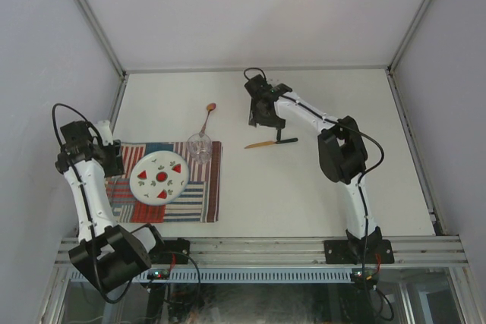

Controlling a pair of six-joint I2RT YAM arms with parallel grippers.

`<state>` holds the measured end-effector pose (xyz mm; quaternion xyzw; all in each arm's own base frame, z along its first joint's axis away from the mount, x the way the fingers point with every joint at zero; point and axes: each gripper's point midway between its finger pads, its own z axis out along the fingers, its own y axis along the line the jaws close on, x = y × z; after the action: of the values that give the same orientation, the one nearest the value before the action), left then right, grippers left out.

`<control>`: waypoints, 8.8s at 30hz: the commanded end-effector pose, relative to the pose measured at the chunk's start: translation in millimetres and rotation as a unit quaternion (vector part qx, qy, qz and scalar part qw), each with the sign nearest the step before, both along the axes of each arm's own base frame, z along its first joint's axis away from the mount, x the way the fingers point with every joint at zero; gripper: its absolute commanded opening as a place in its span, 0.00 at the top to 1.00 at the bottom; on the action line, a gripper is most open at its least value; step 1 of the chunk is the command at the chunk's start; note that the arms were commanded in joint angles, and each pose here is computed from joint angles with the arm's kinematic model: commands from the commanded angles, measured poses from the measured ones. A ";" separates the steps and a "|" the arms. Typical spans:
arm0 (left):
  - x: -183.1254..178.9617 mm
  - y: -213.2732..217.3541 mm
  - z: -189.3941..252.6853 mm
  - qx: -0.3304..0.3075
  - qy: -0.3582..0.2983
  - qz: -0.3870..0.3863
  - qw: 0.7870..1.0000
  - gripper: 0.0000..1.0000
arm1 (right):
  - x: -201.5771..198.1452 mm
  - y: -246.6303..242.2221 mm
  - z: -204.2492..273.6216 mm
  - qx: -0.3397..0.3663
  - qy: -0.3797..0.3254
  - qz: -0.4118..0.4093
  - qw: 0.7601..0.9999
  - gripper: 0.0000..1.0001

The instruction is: Set the dinner table for one person

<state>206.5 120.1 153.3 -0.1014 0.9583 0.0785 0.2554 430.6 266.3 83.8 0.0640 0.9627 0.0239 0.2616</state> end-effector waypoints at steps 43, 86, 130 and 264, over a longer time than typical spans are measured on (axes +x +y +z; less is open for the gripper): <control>-13.4 31.0 -6.6 -0.004 0.005 0.013 1.000 0.42 | 7.6 -29.4 -70.1 -0.033 0.077 -0.037 0.996 1.00; -26.9 3.8 -1.3 -0.027 -0.020 -0.012 0.999 0.43 | -186.8 117.6 -18.1 0.004 0.090 0.091 0.992 1.00; -5.7 -120.7 50.9 -0.092 -0.051 -0.249 0.963 0.44 | -205.6 164.9 -42.2 0.066 0.066 0.048 0.995 0.27; 65.6 -330.7 -153.0 0.022 0.078 -0.275 0.958 1.00 | -132.9 -97.0 -15.9 -0.172 0.094 -0.123 0.973 0.16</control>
<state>272.4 -220.1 13.9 0.1540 0.9693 0.0130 0.1914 285.4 160.5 61.6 0.1377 0.9571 -0.1978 0.1608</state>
